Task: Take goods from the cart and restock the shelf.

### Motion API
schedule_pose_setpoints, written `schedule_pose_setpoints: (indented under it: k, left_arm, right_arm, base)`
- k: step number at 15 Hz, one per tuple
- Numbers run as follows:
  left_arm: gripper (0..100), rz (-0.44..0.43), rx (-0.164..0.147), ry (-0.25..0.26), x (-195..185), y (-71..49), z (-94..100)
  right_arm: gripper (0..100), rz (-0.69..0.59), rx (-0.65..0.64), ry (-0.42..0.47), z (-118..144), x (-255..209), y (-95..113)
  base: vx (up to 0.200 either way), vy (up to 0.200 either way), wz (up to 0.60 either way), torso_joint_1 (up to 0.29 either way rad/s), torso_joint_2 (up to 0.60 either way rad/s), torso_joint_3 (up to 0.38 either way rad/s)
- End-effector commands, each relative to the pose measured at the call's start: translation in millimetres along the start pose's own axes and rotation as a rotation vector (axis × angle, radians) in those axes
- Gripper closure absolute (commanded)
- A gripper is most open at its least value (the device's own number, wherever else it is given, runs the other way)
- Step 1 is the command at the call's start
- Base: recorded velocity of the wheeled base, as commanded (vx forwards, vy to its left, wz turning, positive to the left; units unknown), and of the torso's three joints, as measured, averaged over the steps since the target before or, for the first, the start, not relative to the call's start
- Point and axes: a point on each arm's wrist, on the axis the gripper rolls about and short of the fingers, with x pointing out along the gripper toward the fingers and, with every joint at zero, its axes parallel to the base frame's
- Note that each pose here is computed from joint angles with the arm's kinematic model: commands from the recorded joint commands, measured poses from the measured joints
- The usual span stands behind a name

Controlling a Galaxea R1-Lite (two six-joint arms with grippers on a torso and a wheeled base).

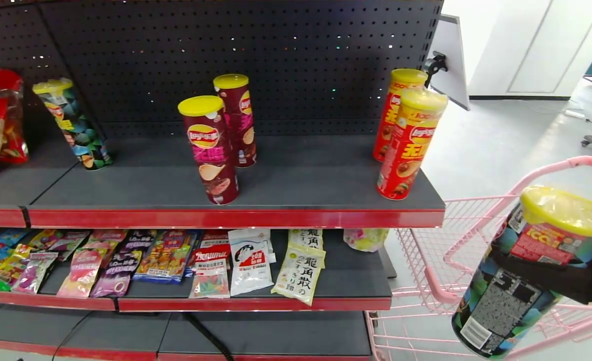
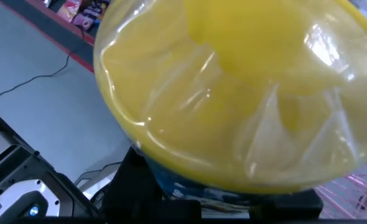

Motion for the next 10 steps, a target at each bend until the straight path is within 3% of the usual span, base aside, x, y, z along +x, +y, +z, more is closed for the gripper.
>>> schedule_pose_setpoints:
  k: [1, 3, 5, 10]
  left_arm:
    - [0, -0.002, 0.000, 0.004, 0.6, -0.1, -0.2]
    - [0, -0.005, -0.001, 0.002, 0.5, -0.4, -0.6]
    - [0, -0.004, -0.001, 0.003, 0.5, -0.3, -0.6]
    - [0, 0.003, 0.000, -0.009, -2.3, -0.5, -1.4]
  right_arm:
    - [100, 0.002, -0.004, 0.011, -3.0, 1.7, -0.2]
    - [100, 0.028, -0.020, -0.018, -2.0, -3.2, 2.9]
    - [100, 0.128, -0.011, -0.039, -1.5, -5.7, 8.4]
    - [100, 0.163, -0.030, -0.039, -1.5, -4.9, 12.7]
  base:
    - [0.000, 0.000, 0.00, 0.000, 0.00, 0.000]
    - [0.000, 0.000, 0.00, 0.000, 0.00, 0.000]
    - [0.000, 0.200, 0.00, 0.002, 0.00, 0.007]
    - [0.000, 0.200, 0.00, 0.001, 0.00, 0.000]
